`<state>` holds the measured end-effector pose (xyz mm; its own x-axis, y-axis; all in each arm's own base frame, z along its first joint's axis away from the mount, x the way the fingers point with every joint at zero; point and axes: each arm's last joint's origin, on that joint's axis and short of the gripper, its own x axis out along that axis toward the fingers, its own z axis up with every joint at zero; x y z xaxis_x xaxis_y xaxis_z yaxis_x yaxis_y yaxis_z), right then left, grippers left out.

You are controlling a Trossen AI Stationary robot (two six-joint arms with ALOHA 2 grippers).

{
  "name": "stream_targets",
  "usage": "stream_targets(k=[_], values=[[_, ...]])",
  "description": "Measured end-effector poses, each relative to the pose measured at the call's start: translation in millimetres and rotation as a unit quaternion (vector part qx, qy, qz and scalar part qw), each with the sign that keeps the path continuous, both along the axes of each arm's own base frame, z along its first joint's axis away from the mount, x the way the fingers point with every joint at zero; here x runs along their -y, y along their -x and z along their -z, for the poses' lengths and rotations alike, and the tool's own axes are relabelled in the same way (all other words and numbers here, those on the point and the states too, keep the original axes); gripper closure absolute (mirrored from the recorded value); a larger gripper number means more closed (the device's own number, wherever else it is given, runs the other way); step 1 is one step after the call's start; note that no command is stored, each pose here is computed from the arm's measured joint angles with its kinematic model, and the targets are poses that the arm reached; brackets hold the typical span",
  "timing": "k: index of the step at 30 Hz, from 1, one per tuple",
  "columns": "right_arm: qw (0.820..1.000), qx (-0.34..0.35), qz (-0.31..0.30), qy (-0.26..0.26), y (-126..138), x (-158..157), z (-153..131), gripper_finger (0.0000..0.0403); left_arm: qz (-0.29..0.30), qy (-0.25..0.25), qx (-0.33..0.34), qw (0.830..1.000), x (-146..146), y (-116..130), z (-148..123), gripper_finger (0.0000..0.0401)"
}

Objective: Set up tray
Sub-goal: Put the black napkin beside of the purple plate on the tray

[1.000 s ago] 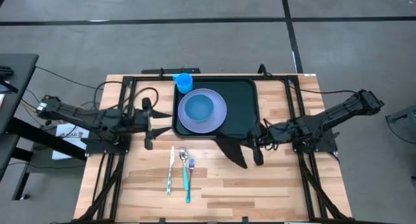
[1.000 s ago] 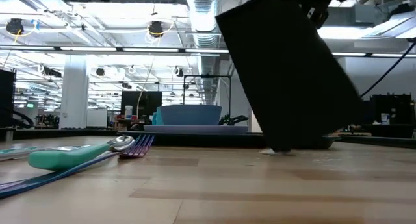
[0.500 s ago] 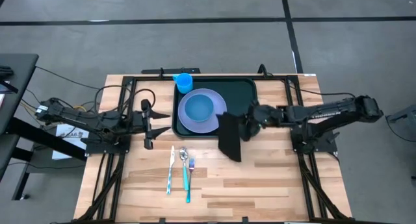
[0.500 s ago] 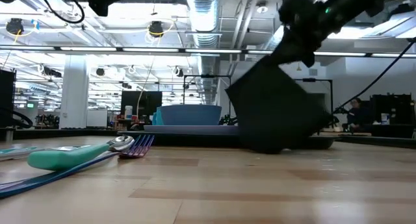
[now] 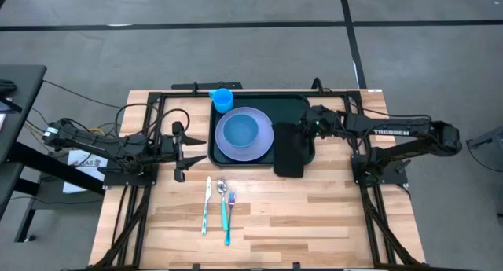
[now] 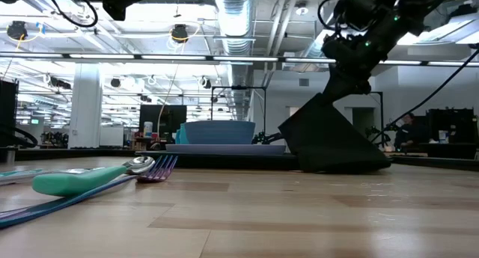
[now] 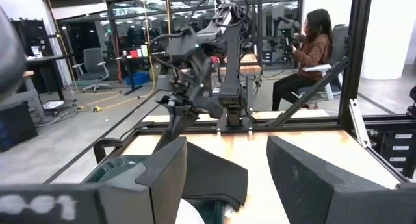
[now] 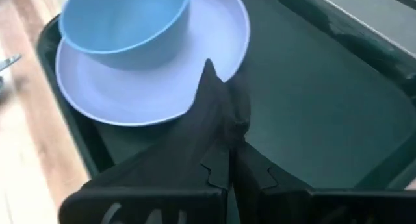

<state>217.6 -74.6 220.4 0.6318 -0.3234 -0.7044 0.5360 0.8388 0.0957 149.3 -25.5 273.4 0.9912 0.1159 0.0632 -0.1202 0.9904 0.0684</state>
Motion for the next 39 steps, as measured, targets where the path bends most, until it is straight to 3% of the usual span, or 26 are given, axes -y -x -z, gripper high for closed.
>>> stream_targets(k=[9, 24, 39], values=[[0.999, -0.01, 0.042, 0.016, 10.8, 30.7, 1.6, 0.0403, 0.003, 0.004, -0.001, 1.0, 0.1, 0.0, 0.2, 0.0199], [0.997, -0.014, 0.07, -0.021, -3.3, 77.0, 42.0, 0.0403, 0.008, 0.004, -0.001, 1.0, 0.5, -0.1, 0.4, 0.0199], [0.987, -0.024, 0.155, -0.04, 14.1, 112.3, 60.4, 0.0403, 0.009, 0.006, -0.013, 1.0, 0.5, -0.2, 2.7, 0.0199]])
